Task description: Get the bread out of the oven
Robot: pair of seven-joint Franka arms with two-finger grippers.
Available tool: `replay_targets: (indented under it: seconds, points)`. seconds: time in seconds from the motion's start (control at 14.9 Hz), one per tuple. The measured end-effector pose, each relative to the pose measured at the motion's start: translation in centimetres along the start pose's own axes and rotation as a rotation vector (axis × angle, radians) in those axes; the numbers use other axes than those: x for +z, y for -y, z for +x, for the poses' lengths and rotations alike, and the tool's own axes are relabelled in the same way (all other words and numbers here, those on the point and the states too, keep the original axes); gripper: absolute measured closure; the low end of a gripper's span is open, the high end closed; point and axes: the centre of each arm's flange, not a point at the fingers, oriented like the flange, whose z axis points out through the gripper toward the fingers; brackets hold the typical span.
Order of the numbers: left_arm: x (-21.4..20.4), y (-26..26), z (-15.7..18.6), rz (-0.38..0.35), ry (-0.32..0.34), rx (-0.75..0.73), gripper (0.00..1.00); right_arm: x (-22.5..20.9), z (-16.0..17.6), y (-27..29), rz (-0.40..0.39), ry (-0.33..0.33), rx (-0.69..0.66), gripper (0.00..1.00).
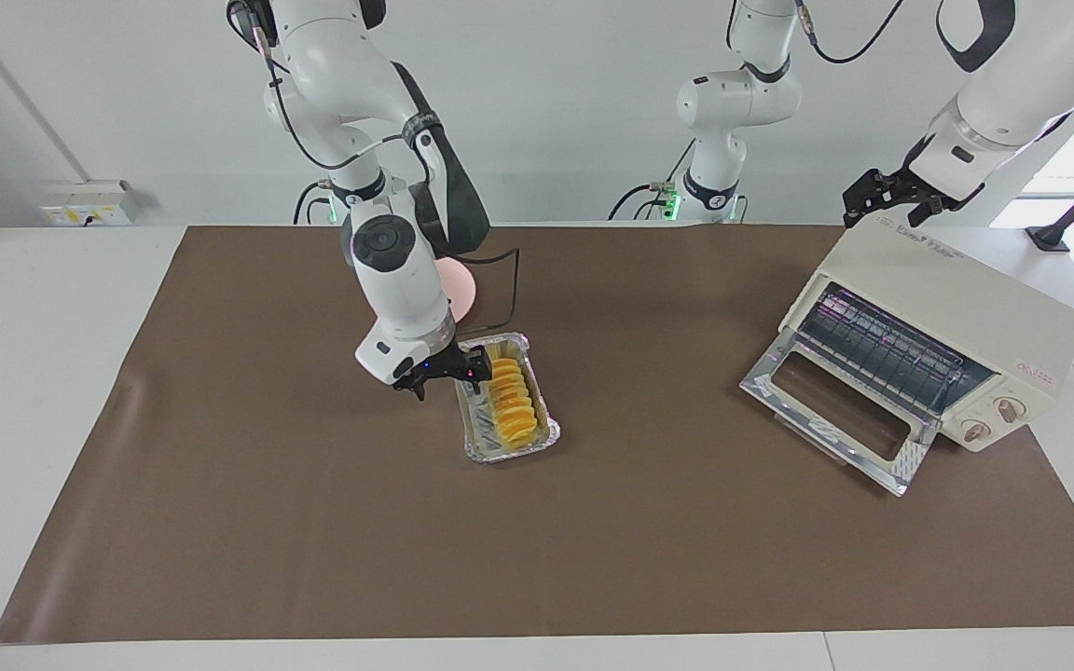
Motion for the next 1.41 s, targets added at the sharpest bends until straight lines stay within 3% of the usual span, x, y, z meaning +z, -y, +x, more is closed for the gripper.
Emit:
replay_targets:
  seconds: [0.33, 0.67, 0.87, 1.07, 1.41]
  points:
    - [1.2, -0.7, -0.3, 0.011, -0.058, 0.012, 0.0, 3.7, -1.1, -0.7, -0.001, 0.017, 0.015, 0.08]
    - [1.9, -1.9, 0.2, 0.017, -0.061, 0.04, 0.0, 4.8, -1.9, -0.9, 0.005, 0.044, 0.044, 0.63]
    - [2.0, -2.1, 0.2, 0.017, -0.06, 0.045, 0.0, 4.1, -1.7, -1.1, 0.009, 0.029, 0.056, 0.94]
    - [1.8, -3.8, 0.0, 0.025, -0.062, 0.079, 0.0, 2.4, -0.3, -4.6, 0.021, 0.002, 0.083, 0.98]
    - [1.1, -5.3, -0.4, 0.032, -0.073, 0.105, 0.0, 1.4, 1.3, -16.7, 0.132, 0.026, 0.168, 0.98]
